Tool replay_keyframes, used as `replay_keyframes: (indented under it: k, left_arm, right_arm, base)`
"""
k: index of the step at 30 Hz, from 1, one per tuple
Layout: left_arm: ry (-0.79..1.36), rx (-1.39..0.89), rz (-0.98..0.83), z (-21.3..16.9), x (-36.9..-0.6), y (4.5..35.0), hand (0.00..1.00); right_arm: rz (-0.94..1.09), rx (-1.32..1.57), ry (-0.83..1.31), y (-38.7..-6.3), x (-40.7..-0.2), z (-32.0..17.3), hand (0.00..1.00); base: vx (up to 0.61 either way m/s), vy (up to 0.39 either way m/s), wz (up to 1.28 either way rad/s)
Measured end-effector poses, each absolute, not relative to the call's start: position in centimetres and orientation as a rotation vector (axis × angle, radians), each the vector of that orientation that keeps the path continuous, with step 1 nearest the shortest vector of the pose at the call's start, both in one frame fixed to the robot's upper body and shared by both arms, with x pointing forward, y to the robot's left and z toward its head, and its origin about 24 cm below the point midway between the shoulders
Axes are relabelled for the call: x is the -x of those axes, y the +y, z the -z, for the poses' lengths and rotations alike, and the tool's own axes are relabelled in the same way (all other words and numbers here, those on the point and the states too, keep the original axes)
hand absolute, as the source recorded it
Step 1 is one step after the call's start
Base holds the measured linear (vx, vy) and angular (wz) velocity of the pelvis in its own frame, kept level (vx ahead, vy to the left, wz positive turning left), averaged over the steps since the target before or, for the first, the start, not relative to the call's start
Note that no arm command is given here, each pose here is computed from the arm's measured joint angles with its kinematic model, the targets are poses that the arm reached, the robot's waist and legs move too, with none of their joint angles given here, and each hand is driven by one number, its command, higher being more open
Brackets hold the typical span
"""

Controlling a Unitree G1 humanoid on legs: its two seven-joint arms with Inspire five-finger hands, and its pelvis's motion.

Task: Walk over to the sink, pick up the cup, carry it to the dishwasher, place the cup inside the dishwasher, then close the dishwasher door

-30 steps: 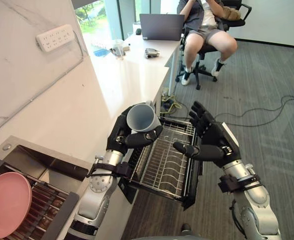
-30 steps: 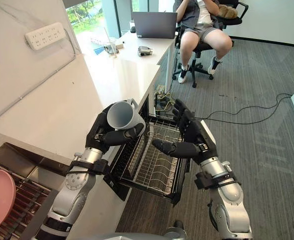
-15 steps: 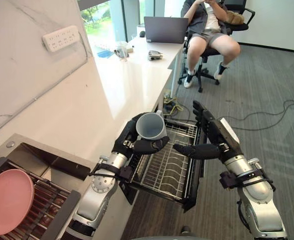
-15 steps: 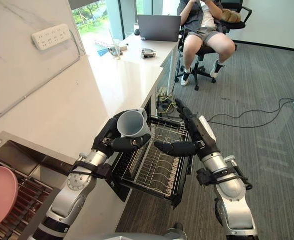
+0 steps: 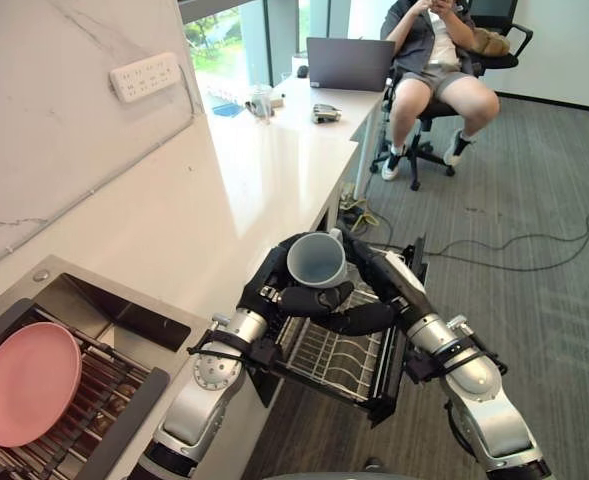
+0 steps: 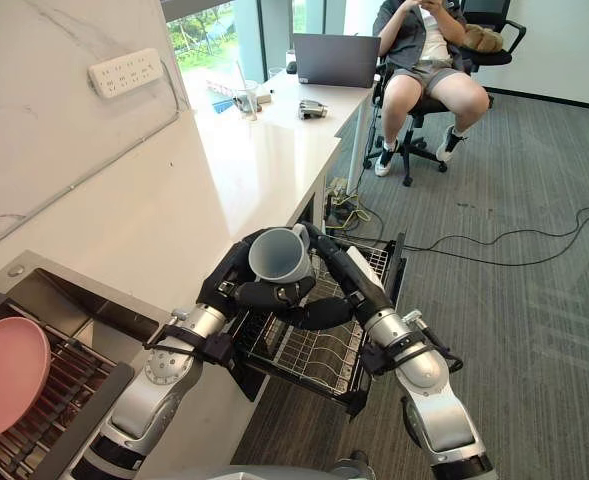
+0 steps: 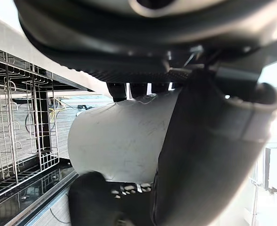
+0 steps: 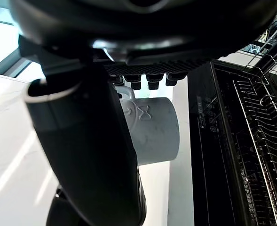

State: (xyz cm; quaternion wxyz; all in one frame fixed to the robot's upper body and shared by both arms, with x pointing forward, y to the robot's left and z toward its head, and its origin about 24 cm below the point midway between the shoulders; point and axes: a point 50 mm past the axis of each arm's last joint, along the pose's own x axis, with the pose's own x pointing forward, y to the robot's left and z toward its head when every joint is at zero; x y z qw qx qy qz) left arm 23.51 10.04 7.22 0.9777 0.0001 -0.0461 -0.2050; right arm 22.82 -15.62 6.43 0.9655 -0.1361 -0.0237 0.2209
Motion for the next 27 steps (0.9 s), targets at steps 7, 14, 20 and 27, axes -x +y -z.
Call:
replay_keyframes:
  k: [7,14,20,27]
  left_arm:
    - [-0.083,0.027,0.445,-7.1,-23.3,9.2,0.00]
    - [-0.098,0.078,0.472,-8.0,-23.0,8.8,0.00]
    - [-0.104,0.091,0.486,-8.2,-22.9,8.4,0.00]
    - [-0.105,0.103,0.486,-8.3,-22.8,8.4,0.00]
  right_arm:
    - [-0.337,0.359,-0.050,-14.9,-22.9,-5.7,1.00]
    - [-0.263,0.436,-0.073,-13.7,-22.7,-5.1,1.00]
    - [-0.205,0.444,-0.097,-13.4,-22.7,-5.2,1.00]
    - [-0.186,0.434,-0.116,-13.0,-22.7,-5.2,1.00]
  base:
    - [0.00,-0.001,0.01]
    - [0.00,0.000,0.00]
    - [0.00,-0.001,0.01]
    - [-0.01,-0.001,0.04]
